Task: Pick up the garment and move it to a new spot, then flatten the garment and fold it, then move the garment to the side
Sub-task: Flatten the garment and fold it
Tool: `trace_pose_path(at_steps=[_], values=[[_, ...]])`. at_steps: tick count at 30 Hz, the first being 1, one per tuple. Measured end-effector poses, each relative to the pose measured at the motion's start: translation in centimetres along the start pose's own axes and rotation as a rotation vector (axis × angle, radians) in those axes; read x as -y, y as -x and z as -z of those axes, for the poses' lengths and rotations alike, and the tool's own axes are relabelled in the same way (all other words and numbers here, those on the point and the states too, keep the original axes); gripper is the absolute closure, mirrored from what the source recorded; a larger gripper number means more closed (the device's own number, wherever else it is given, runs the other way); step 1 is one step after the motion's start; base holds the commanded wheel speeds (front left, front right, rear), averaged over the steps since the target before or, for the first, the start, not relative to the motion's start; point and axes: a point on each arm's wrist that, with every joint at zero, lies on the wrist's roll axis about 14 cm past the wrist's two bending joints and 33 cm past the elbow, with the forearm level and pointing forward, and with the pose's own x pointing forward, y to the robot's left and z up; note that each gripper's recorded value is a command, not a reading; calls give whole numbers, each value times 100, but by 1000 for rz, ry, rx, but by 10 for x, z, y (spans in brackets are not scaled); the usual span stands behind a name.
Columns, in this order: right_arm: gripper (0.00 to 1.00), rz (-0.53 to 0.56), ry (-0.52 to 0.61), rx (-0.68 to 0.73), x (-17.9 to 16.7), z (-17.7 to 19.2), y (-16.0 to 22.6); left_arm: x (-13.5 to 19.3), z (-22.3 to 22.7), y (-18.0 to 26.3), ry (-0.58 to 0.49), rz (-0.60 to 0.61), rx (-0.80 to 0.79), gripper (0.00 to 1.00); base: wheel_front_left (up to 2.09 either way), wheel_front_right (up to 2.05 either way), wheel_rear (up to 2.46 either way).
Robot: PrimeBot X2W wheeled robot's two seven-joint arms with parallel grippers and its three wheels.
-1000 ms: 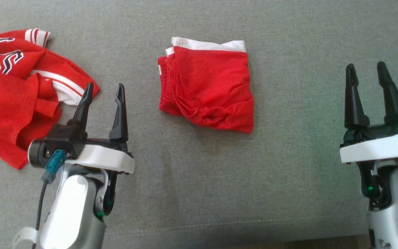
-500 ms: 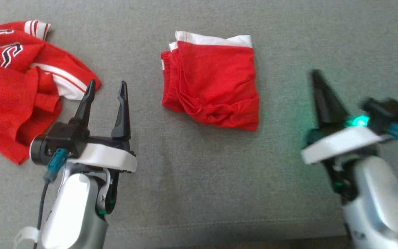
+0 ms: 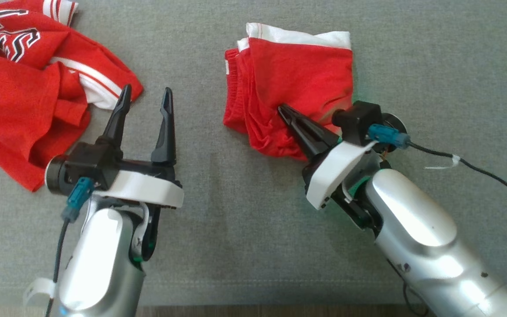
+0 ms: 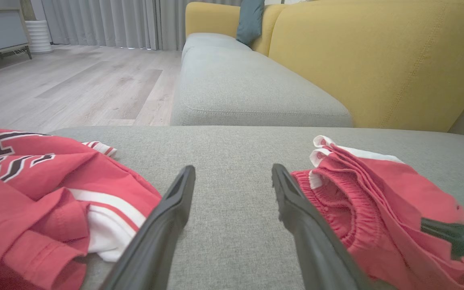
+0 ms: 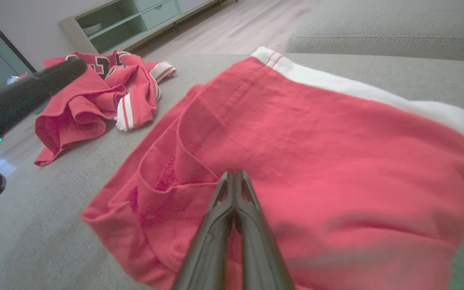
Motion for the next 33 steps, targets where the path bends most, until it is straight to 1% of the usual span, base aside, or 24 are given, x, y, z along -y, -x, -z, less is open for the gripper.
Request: trace_pose_path(at_steps=[9,17,23,30,33], values=[[100,-56,-2,-75,-11,16,-9,2,-2,-3,4,4,8,0,0,0,0],[100,-112,-64,-162,-27,36,-6,4,-1,-4,10,7,5,0,0,0,0],[100,-148,-62,-182,-35,36,-6,5,-1,-4,10,8,6,0,0,0,0],[100,-159,-60,-191,-35,37,-4,5,-2,-4,12,7,9,0,0,0,0],[100,-182,-61,-206,-42,41,-2,5,-3,-3,13,6,10,0,0,0,0]])
